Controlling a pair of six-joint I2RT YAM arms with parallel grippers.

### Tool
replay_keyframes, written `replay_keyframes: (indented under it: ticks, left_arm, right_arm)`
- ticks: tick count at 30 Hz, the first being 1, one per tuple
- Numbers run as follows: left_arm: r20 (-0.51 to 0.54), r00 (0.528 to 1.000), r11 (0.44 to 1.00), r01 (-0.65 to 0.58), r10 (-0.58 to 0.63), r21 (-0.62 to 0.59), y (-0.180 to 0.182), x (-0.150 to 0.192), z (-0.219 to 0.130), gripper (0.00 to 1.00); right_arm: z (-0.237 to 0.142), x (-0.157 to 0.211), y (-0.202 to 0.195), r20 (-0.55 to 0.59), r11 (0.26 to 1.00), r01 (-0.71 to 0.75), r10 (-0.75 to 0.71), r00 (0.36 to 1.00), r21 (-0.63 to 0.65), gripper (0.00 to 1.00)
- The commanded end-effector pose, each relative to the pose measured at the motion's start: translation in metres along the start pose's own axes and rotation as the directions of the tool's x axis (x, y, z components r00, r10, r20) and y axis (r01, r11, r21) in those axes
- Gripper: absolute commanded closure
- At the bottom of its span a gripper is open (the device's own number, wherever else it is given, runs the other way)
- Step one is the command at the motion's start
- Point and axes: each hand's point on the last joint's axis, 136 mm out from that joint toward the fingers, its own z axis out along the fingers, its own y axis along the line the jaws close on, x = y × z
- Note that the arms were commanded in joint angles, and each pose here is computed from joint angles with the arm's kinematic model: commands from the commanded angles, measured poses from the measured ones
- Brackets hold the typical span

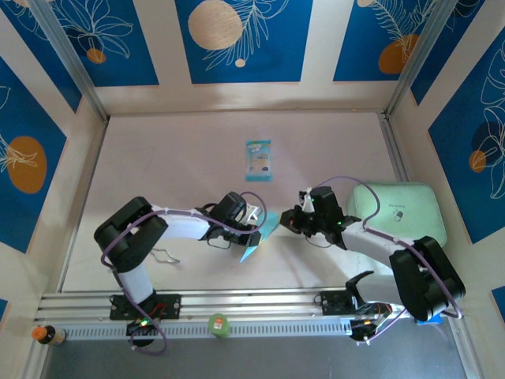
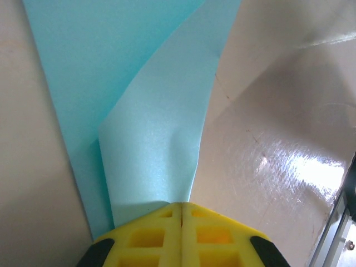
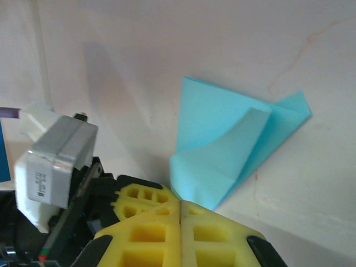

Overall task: Fold a paper plane with a square sheet of paper (pick it up from the middle)
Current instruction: Fold the wing for the fifth time at the center of the table.

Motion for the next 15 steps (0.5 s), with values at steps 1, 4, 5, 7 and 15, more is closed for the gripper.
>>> replay_keyframes:
  ticks: [1, 4, 5, 7, 15]
  left_arm:
    - [-0.134, 0.988, 0.993, 0.068, -0.081, -0.1, 0.034, 0.045, 0.005, 1.0]
    - [-0.131, 0.988, 0.993, 0.071, -0.083, -0.09, 0.033, 0.044, 0.006, 1.0]
    - [-0.132, 0.988, 0.994, 0.072, -0.084, -0.087, 0.033, 0.044, 0.006, 1.0]
    - [-0.133, 0.987, 0.993, 0.076, -0.087, -0.086, 0.033, 0.044, 0.006, 1.0]
    - [-0.124, 0.988, 0.993, 0.088, -0.097, -0.076, 0.034, 0.043, 0.006, 1.0]
  right_arm:
    - [0.001, 0.007, 0.004, -0.027, 1.0, 0.018, -0.018, 0.999, -0.002, 0.93]
    - [0.008, 0.009, 0.011, -0.055, 0.999, 0.045, -0.044, 0.998, 0.01, 0.94]
    - [0.012, 0.011, 0.011, -0.066, 0.999, 0.051, -0.05, 0.997, 0.015, 0.94]
    - [0.019, 0.013, 0.013, -0.083, 0.998, 0.055, -0.053, 0.995, 0.016, 0.94]
    - [0.045, 0.024, 0.018, -0.148, 0.998, 0.055, -0.052, 0.988, 0.02, 0.96]
